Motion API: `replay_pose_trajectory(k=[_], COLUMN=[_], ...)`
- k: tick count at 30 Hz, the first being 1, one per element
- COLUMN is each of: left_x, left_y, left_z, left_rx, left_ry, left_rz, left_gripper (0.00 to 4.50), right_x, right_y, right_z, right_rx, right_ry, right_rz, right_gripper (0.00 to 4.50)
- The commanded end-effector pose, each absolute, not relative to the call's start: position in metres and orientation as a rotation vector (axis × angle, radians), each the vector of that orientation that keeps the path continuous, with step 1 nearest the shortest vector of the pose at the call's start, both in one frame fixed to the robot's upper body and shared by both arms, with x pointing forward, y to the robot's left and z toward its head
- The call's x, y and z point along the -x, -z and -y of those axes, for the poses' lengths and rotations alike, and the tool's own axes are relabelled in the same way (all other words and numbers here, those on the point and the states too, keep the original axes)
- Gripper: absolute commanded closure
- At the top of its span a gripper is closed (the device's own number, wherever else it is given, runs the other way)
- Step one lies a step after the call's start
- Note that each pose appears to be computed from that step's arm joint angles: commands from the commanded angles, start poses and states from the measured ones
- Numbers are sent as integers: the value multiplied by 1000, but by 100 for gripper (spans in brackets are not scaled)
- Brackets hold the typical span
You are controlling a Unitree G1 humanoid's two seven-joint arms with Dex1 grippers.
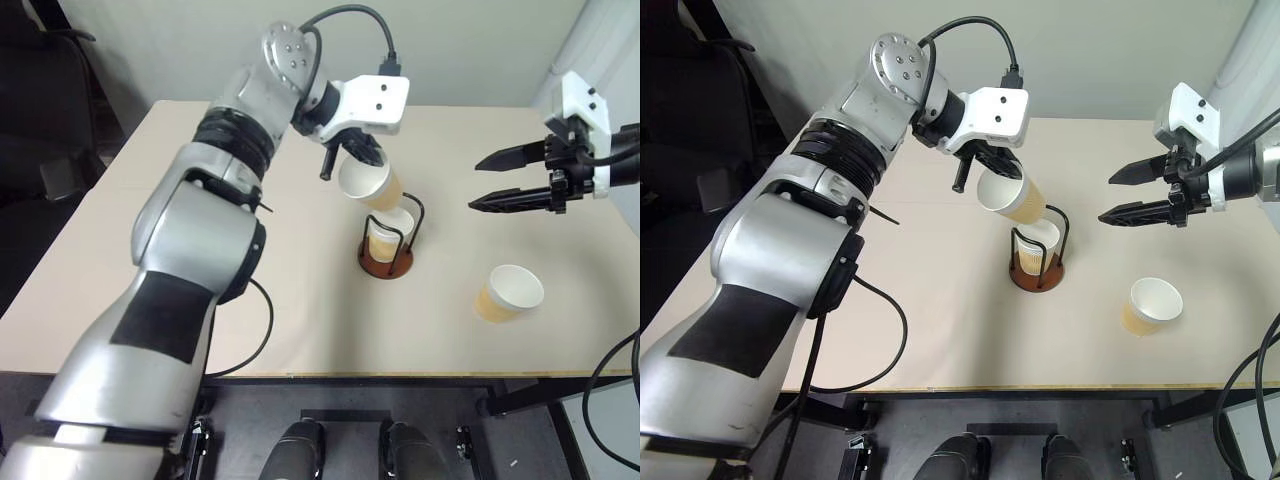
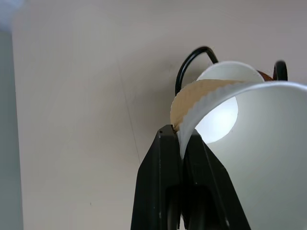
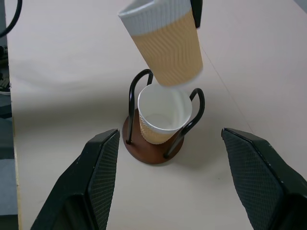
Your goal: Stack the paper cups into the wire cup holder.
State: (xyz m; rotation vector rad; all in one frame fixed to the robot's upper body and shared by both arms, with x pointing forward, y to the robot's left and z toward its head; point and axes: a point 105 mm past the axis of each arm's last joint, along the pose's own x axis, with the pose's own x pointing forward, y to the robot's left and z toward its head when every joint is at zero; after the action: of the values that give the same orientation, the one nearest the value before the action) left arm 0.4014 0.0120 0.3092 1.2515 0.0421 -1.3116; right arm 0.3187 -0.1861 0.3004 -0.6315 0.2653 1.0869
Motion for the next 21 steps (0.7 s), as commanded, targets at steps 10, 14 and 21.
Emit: replay_pose_trajectory(k=[10,14,21], left_x=[-399,-401,-401], left_y=[-306,-302,-300], left_z=[3,3,6], left_rx=[-1270,-1283,-1288], left_ry=[1329,1321,1316], left_rz=[-2,-8,-10], left_gripper=[449,449,449], right_x=[-310,-310,-309], right_y=[-317,-316,-316], right_z=[189,189,189], right_rx=[657,656,656], right_ry=[-1058,-1057,-1055], right_rz=[-207,-207,-208], right_gripper=[107,107,107])
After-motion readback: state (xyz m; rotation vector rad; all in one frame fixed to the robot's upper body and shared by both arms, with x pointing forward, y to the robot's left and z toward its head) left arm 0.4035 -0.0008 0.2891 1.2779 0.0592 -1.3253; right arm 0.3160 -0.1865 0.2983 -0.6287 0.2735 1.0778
